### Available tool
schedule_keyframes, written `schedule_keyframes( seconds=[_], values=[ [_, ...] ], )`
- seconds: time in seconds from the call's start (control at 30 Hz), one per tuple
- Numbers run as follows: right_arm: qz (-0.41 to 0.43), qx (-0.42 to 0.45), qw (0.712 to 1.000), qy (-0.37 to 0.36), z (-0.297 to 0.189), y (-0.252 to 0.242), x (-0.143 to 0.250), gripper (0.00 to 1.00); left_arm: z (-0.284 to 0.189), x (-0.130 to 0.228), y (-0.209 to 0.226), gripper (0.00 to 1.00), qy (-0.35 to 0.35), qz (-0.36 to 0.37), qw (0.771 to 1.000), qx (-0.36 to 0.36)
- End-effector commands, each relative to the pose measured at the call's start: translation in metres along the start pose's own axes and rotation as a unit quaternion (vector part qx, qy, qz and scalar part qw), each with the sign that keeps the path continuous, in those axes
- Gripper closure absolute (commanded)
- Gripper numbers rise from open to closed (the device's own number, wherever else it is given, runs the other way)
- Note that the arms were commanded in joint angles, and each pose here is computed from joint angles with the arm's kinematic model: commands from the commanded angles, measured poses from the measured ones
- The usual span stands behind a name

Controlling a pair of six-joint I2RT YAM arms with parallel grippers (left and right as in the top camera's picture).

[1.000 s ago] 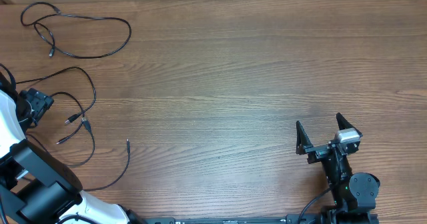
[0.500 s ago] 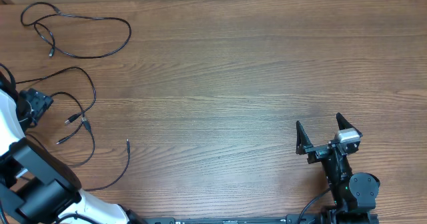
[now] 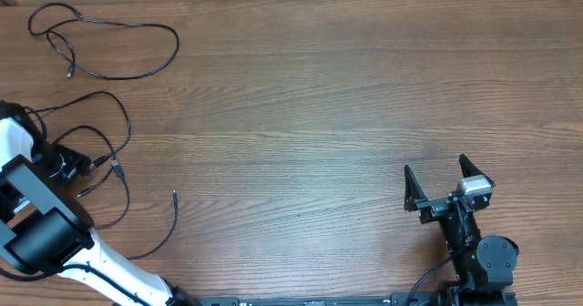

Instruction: Untangle cables

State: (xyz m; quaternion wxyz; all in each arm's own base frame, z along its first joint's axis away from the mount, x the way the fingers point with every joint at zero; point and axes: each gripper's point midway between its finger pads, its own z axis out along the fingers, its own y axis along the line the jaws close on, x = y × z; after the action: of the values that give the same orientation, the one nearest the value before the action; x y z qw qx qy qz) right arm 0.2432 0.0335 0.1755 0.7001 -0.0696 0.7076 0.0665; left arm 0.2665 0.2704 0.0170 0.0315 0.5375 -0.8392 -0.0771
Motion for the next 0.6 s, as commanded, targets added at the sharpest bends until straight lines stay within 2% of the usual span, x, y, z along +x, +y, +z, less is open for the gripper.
schedule_keyframes(
  seconds=[0.0,0.27,0.57],
  values=[
    [-0.001,0.002,1.0,-0.001,0.0,0.0,0.002,0.0,0.006,-0.005,0.019,0.28,0.0,-0.022,1.0,-0.021],
    [-0.001,0.002,1.0,-0.001,0.0,0.0,0.002,0.0,-0.004,-0.018,0.035,0.25,-0.008,-0.042,0.999,-0.027],
    [-0.001,0.002,1.0,-0.001,0.0,0.0,0.002,0.0,-0.053,-0.048,0.036,0.24,-0.044,-0.054,0.998,-0.012]
  ],
)
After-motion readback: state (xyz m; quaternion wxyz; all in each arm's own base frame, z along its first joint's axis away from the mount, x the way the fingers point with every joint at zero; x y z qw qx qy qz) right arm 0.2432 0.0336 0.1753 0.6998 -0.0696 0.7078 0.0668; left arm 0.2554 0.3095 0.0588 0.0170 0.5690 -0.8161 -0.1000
